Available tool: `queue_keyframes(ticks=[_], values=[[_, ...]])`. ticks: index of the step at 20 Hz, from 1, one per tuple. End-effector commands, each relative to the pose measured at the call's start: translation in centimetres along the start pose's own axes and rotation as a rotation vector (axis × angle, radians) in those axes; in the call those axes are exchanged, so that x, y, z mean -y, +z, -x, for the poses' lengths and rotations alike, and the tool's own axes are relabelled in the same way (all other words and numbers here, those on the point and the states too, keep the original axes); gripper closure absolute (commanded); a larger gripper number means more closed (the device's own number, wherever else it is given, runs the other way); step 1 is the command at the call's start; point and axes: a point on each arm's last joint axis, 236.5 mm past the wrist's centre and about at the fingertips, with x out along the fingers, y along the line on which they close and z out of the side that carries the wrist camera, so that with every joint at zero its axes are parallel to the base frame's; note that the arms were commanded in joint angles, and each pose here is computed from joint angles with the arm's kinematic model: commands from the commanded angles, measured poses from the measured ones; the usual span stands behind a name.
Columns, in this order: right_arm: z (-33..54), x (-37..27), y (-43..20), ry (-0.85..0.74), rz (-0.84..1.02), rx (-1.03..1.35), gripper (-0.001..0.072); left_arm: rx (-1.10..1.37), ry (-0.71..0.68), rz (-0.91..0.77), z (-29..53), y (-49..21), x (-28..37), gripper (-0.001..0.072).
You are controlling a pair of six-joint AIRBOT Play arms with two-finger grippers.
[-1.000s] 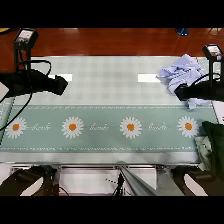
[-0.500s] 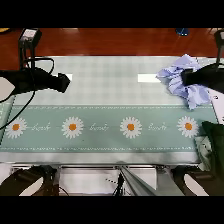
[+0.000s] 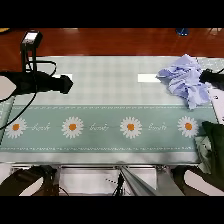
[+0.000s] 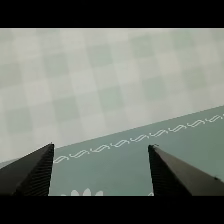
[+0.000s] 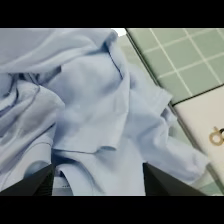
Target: Fold the shirts.
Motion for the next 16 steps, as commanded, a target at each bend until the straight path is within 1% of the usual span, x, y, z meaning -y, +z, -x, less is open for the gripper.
queue_keyframes(ticks=[1,5,6,7,8,9,10,11,13,16], values=[[-4.8,0.0,-4.8,0.017,-0.056,-0.147,0.0126,-0.017,-0.005,0.011,0.0,-0.4,0.1,-0.0007],[-7.8,-0.6,-8.5,0.021,-0.011,-0.239,0.0127,-0.021,-0.005,0.011,0.0,-0.5,0.1,-0.0007],[-8.2,-0.6,-8.9,0.021,-0.012,-0.243,0.0138,-0.021,-0.006,0.011,0.0,-0.5,0.1,-0.0007],[-8.5,-0.6,-9.0,0.021,-0.011,-0.243,0.0194,-0.021,-0.011,0.015,0.0,-0.5,0.3,-0.0007],[-8.7,-0.6,-9.0,0.021,-0.011,-0.241,0.0303,-0.02,-0.016,0.018,0.0,-0.5,0.4,-0.0007],[-8.7,-0.5,-9.0,0.018,0.0,-0.239,0.049,-0.021,-0.021,0.022,0.0,-0.5,0.5,-0.0007],[-8.6,-0.4,-9.0,0.016,0.004,-0.241,0.0652,-0.021,-0.027,0.026,0.0,-0.5,0.6,-0.0007],[-8.2,-0.5,-8.7,0.016,0.004,-0.236,0.0699,-0.021,-0.03,0.027,0.0,-0.5,0.7,-0.0007],[-6.5,-0.6,-6.3,0.02,0.02,-0.197,0.07,-0.016,-0.031,0.027,0.1,-0.3,0.7,-0.0005],[0.2,-1.9,3.3,0.071,0.117,0.045,0.0701,0.051,-0.045,0.024,1.9,2.1,1.3,-0.0003]])
